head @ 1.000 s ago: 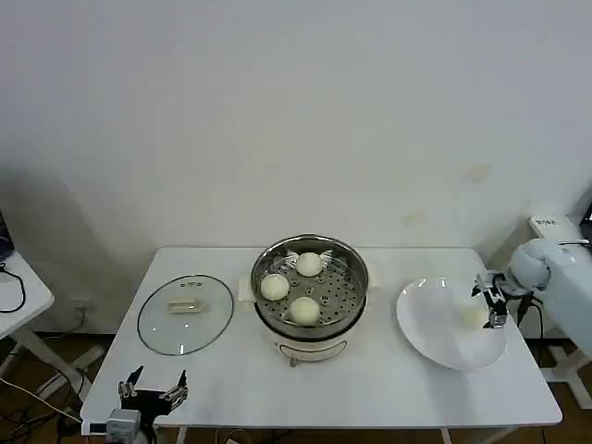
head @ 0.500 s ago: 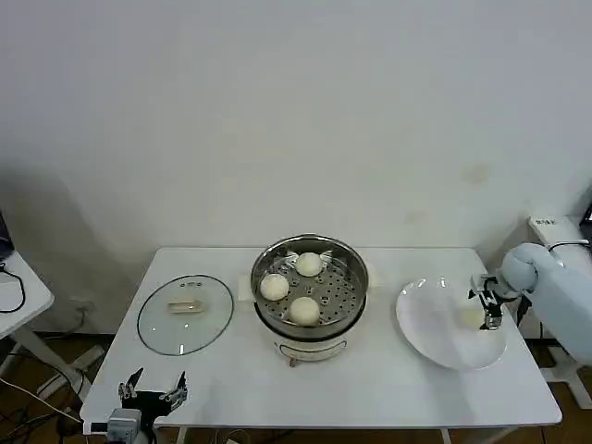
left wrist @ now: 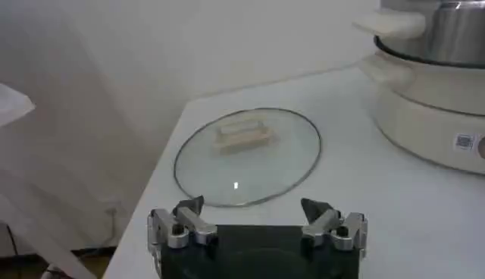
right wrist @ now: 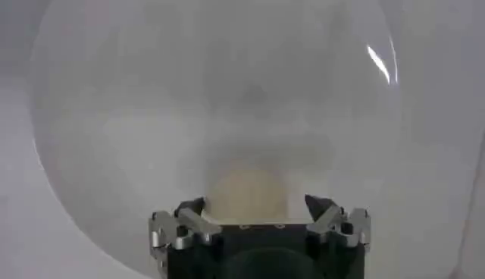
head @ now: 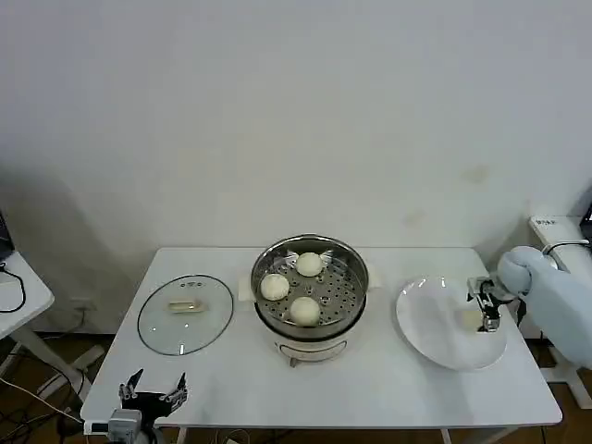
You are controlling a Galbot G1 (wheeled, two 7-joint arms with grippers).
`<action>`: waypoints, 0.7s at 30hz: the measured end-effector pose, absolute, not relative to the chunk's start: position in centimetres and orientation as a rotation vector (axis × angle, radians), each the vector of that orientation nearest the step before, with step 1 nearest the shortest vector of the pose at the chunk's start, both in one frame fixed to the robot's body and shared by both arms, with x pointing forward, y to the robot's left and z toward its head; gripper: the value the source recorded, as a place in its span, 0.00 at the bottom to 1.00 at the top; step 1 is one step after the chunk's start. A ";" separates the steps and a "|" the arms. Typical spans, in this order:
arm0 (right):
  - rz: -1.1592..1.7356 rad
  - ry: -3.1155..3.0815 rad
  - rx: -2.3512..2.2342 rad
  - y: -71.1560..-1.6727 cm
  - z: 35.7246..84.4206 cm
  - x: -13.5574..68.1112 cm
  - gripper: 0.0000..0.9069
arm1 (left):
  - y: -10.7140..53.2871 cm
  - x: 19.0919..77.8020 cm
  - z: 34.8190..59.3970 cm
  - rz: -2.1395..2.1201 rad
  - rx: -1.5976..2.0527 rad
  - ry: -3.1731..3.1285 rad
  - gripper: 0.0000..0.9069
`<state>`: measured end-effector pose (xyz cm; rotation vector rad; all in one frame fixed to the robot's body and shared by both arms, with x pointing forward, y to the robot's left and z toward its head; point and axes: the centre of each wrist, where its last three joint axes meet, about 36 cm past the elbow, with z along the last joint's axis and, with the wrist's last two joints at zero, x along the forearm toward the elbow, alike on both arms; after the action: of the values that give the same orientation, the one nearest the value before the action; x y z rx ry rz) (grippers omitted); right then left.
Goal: Take steamed baozi put them in steamer then cover it.
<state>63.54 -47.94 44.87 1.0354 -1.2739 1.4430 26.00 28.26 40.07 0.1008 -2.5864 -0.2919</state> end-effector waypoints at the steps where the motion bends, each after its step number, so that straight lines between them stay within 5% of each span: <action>1: 1.443 -1.273 1.035 -48.0 44.8 63.5 1.00 | 28.3 26.0 40.0 -0.292 0.101 -2.585 1.00; 15: 1.435 -1.268 1.031 -48.1 44.3 63.6 1.00 | 28.4 26.0 39.9 -0.294 0.104 -2.581 1.00; 18: 1.433 -1.267 1.029 -48.3 44.3 63.6 0.86 | 28.4 26.0 39.9 -0.295 0.105 -2.581 1.00; 21: 1.432 -1.269 1.027 -48.4 44.4 63.6 0.82 | 28.4 26.1 39.8 -0.293 0.105 -2.581 1.00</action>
<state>63.56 -48.42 44.37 1.0271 -1.2688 1.4325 26.05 28.37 39.84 0.1046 -2.5813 -0.2930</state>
